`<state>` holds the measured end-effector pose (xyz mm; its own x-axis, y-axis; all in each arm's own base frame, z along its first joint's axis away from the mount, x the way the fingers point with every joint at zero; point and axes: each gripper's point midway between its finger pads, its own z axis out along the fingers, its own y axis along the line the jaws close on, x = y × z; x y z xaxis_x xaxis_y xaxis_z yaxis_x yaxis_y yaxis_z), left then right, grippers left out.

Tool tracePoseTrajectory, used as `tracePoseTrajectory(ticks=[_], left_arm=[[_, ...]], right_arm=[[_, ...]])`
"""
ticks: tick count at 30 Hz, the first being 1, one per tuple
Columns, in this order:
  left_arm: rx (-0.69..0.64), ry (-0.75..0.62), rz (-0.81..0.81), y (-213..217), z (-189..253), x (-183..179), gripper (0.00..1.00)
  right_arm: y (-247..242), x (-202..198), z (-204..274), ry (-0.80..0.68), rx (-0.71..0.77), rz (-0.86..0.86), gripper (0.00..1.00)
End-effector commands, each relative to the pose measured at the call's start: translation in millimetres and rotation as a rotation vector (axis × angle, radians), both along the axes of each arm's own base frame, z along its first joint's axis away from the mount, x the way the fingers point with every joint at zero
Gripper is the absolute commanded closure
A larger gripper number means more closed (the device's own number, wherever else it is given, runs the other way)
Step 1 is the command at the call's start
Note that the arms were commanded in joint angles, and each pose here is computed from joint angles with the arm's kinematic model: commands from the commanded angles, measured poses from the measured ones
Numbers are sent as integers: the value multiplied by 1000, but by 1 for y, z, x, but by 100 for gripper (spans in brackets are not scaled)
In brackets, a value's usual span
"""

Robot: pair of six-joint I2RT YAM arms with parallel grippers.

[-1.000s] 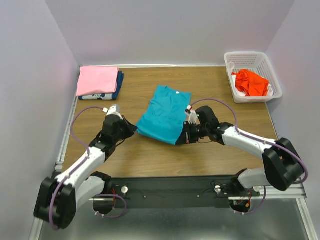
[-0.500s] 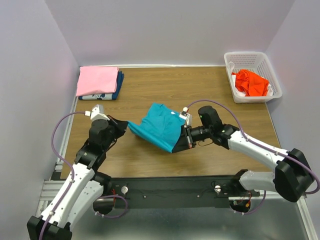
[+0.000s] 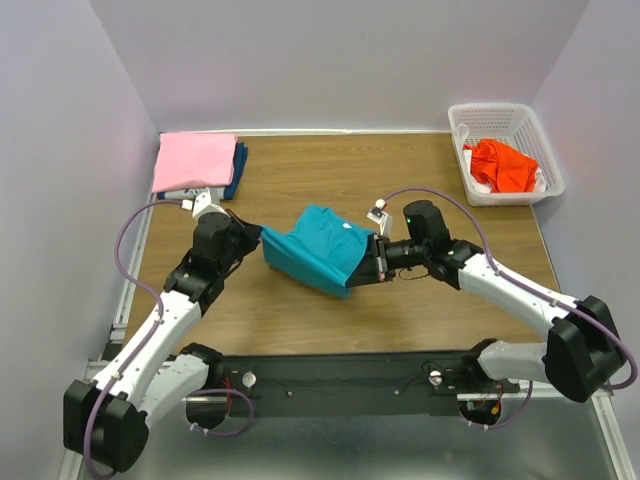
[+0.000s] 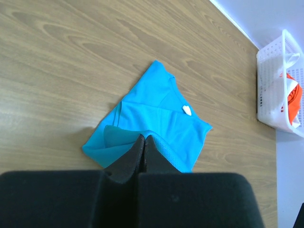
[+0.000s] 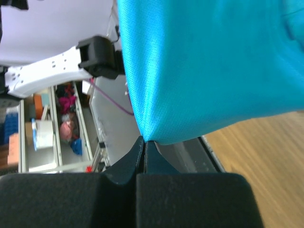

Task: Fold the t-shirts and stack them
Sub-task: Fold the tshirt

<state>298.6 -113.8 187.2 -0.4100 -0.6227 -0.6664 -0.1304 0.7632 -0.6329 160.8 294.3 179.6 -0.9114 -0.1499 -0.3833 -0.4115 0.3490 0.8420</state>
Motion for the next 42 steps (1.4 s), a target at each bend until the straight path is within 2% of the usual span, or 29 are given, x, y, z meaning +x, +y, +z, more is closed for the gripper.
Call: tracePoseTrajectory(ticks=[1, 9, 17, 36, 42], left_arm=[[20, -114, 76, 8, 30, 32, 100], [43, -103, 53, -5, 28, 63, 100], [81, -98, 18, -20, 20, 98, 100], [101, -65, -149, -81, 2, 196, 100], [112, -41, -178, -101, -19, 217, 100]], right_arm=[[-10, 18, -14, 60, -53, -62, 99], [-26, 71, -24, -6, -111, -200, 99], [-39, 107, -28, -25, -147, -294, 99], [-77, 179, -46, 17, -183, -453, 99], [-96, 205, -62, 28, -229, -535, 99]])
